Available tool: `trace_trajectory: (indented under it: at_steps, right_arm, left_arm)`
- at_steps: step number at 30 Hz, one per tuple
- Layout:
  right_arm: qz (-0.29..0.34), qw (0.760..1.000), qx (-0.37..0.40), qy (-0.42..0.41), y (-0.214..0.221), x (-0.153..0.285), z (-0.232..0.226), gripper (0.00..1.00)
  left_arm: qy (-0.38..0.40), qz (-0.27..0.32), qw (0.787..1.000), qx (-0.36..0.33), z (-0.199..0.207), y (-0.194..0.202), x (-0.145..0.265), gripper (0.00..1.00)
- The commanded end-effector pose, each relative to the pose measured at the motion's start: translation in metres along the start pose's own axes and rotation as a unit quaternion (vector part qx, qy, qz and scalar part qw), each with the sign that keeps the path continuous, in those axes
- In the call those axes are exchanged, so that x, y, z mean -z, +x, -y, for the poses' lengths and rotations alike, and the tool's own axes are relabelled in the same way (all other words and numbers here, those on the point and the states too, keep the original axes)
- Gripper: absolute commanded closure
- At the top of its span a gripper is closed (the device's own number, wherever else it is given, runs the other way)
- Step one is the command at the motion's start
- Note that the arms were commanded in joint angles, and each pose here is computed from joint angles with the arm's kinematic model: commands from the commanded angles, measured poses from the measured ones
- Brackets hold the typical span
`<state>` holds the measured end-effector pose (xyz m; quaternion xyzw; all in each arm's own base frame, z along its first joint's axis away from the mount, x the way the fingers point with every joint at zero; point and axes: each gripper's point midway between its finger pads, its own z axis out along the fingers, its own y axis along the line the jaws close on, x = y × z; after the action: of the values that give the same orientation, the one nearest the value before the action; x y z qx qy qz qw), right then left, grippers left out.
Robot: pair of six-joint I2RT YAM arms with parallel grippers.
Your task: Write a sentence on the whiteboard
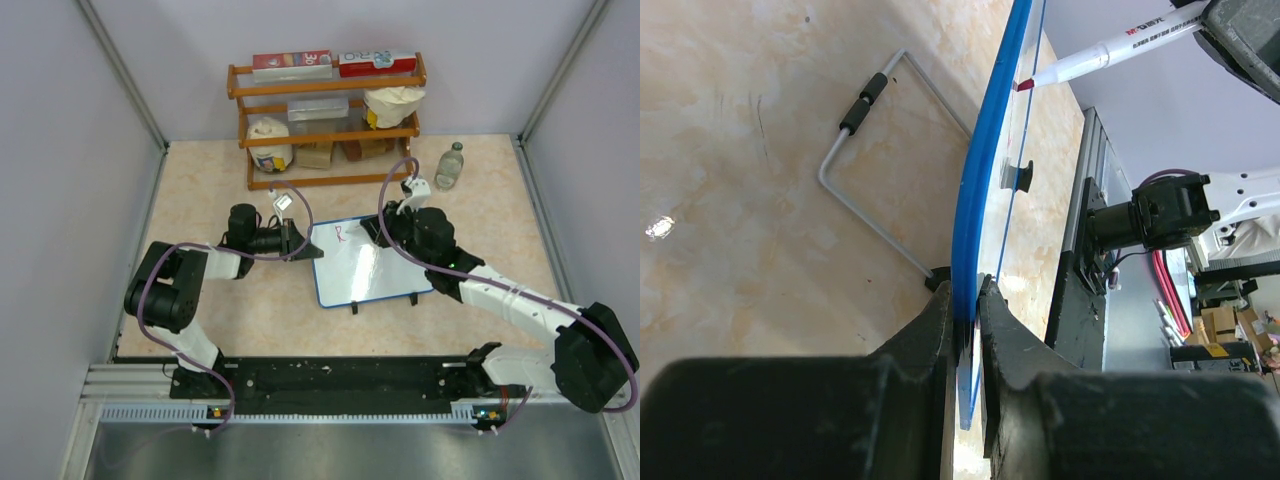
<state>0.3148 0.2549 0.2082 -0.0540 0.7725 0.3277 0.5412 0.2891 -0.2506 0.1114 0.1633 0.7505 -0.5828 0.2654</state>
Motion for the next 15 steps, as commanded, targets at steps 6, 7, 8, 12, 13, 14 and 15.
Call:
trace_trajectory:
  at_steps: [6, 7, 8, 12, 13, 14, 15]
  right_arm:
    - [0.018, 1.0, 0.01, -0.002, -0.009, 0.001, 0.0, 1.0]
    - [0.015, 1.0, 0.01, -0.002, -0.007, 0.002, 0.001, 1.0]
    - [0.014, 1.0, 0.009, -0.002, -0.005, 0.002, 0.001, 1.0]
    - [0.008, 1.0, 0.008, -0.003, 0.0, 0.005, 0.003, 1.0]
    - [0.006, 1.0, 0.008, -0.003, 0.002, 0.005, 0.003, 1.0]
    - [0.005, 1.0, 0.008, -0.002, 0.003, 0.006, 0.004, 1.0]
    - [0.003, 1.0, 0.008, -0.004, 0.005, 0.007, 0.004, 1.0]
  left_arm:
    - [-0.022, 0.002, 1.0, -0.004, -0.011, 0.0, -0.002, 1.0]
    - [-0.023, 0.001, 1.0, -0.002, -0.012, 0.0, -0.003, 1.0]
    - [-0.022, 0.002, 1.0, -0.003, -0.011, 0.0, -0.002, 1.0]
    - [-0.023, 0.001, 1.0, -0.002, -0.012, 0.0, -0.003, 1.0]
    - [-0.023, 0.001, 1.0, -0.001, -0.012, 0.001, -0.003, 1.0]
    - [-0.023, 0.001, 1.0, -0.002, -0.012, 0.001, -0.003, 1.0]
    - [-0.023, 0.001, 1.0, -0.002, -0.012, 0.0, -0.003, 1.0]
